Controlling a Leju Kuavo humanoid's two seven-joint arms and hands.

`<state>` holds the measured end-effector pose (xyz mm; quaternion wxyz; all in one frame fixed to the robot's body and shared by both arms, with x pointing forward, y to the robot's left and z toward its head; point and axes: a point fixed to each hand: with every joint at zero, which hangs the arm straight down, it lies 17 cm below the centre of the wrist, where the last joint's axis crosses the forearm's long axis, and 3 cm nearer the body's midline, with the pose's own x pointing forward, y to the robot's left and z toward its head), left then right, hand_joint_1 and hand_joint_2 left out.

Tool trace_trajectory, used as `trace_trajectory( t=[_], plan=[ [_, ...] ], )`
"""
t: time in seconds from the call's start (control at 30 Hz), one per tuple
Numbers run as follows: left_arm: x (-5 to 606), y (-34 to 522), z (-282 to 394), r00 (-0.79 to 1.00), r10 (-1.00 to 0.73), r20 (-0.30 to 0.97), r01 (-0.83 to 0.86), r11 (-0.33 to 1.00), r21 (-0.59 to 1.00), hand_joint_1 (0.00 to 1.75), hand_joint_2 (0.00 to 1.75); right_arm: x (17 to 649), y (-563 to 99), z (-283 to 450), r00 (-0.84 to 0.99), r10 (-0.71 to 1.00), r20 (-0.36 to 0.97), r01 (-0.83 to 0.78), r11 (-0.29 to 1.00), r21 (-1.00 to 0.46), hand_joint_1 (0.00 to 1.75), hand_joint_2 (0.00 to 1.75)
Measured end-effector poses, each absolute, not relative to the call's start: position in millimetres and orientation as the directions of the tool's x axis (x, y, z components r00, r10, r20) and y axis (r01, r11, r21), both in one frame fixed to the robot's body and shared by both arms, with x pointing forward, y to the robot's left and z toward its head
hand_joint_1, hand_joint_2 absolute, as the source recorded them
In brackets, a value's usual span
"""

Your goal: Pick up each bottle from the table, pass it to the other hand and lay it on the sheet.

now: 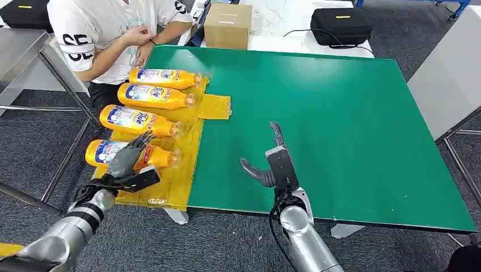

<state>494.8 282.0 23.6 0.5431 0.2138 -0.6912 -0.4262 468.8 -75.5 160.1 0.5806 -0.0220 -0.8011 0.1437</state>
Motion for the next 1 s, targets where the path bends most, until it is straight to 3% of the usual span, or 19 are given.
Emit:
trace_trajectory(
  t=[0.03, 0.2, 0.3, 0.53, 0.57, 0.8, 1.0],
  plan=[
    [493.4, 280.7, 27.1, -0.308, -0.729, 0.611, 0.155, 0.596, 0.788, 0.0, 0.0, 468.8, -75.8, 160.3, -0.326, 0.202, 0.924, -0.13, 0.958, -0.256, 0.0, 1.75],
    [492.2, 276.6, 65.0, -0.292, -0.496, 0.818, 0.059, 0.844, 0.533, 0.0, 0.0, 466.3, -78.5, 158.0, -0.325, 0.199, 0.924, -0.117, 0.962, -0.248, 0.0, 1.75],
    [492.8, 262.5, 90.6, -0.32, -0.294, 0.901, 0.086, 0.938, 0.337, 0.0, 0.0, 463.7, -78.1, 160.4, -0.328, 0.185, 0.926, -0.115, 0.966, -0.233, 0.0, 1.75],
    [488.1, 203.8, 132.3, -0.371, 0.0, 0.929, 0.204, 0.976, 0.082, 0.0, 0.0, 457.9, -67.1, 176.7, -0.361, 0.141, 0.922, -0.118, 0.974, -0.195, 0.0, 1.75],
    [488.4, 192.7, 136.8, -0.367, 0.033, 0.93, 0.213, 0.976, 0.049, 0.0, 1.75, 456.5, -62.5, 179.8, -0.365, 0.124, 0.923, -0.124, 0.976, -0.181, 0.0, 1.75],
    [490.9, 123.6, 149.6, -0.312, 0.092, 0.946, 0.183, 0.983, -0.035, 0.0, 1.75, 445.8, -42.1, 194.3, -0.378, 0.007, 0.926, -0.14, 0.988, -0.065, 0.0, 1.75],
    [485.0, 100.7, 152.9, -0.302, 0.109, 0.947, 0.131, 0.989, -0.072, 0.0, 1.75, 436.7, -40.2, 184.4, -0.331, -0.075, 0.941, -0.143, 0.989, 0.029, 0.0, 1.75]
  ],
)
